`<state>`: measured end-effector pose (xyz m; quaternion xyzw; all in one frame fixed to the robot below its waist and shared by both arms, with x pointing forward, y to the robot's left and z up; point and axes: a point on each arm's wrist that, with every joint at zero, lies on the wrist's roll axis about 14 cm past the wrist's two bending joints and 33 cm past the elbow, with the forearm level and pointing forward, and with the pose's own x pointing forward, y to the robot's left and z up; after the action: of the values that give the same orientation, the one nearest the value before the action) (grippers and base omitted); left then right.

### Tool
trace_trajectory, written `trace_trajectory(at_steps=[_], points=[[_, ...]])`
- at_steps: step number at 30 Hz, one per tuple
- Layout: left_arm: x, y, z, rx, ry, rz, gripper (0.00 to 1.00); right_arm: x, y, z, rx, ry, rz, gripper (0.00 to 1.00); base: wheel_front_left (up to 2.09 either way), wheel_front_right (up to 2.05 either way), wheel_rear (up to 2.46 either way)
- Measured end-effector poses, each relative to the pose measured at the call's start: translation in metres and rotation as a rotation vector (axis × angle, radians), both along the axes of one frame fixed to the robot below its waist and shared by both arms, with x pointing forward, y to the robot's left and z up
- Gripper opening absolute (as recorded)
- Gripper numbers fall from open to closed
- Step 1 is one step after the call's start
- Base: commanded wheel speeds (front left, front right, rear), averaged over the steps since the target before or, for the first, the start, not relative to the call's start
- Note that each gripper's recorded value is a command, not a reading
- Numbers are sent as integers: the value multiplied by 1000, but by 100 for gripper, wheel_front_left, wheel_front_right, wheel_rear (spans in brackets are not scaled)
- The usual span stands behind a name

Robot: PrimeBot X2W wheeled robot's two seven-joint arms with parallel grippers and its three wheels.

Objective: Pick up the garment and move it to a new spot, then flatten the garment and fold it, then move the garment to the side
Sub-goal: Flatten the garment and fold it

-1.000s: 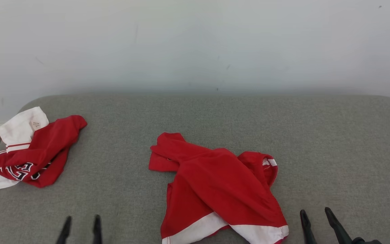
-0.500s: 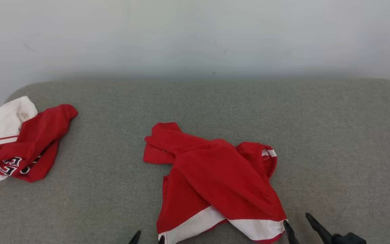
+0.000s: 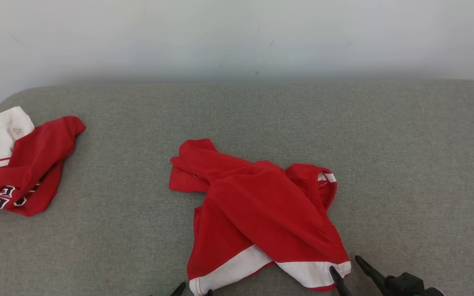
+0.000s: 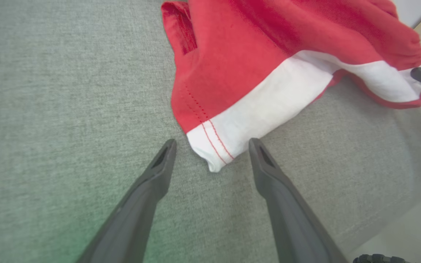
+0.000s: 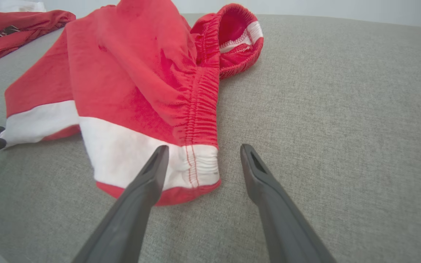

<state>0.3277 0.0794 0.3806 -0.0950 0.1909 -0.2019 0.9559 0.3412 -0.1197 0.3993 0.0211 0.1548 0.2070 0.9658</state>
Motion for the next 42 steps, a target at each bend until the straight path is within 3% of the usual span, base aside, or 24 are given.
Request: trace_trajectory(at_steps=[11, 12, 14, 15, 23, 32, 37, 42], points=[[7, -7, -8, -22, 45, 4, 100, -3, 5, -13, -17, 44, 45, 100, 0, 0, 0], [7, -9, -8, -27, 48, 0, 93, -3, 6, -13, -18, 44, 49, 100, 0, 0, 0], [6, -12, -11, -31, 61, -6, 0, -2, 7, -14, -17, 46, 56, 18, 0, 0, 0], [6, -12, -11, -35, 65, -6, 0, -2, 8, -13, -18, 44, 62, 0, 0, 0, 0], [11, -1, 1, -43, 24, 19, 0, 3, 16, 7, 16, -19, 77, 0, 0, 0, 0], [43, 26, 64, -15, -217, 55, 0, 10, 32, 54, 98, -152, 108, 0, 0, 0, 0], [83, 27, 119, 36, -395, -10, 0, 42, 37, 99, 118, -285, 136, 0, 0, 0, 0], [141, 24, 193, 97, -566, -78, 0, 99, 29, 164, 120, -471, 117, 0, 0, 0, 0]])
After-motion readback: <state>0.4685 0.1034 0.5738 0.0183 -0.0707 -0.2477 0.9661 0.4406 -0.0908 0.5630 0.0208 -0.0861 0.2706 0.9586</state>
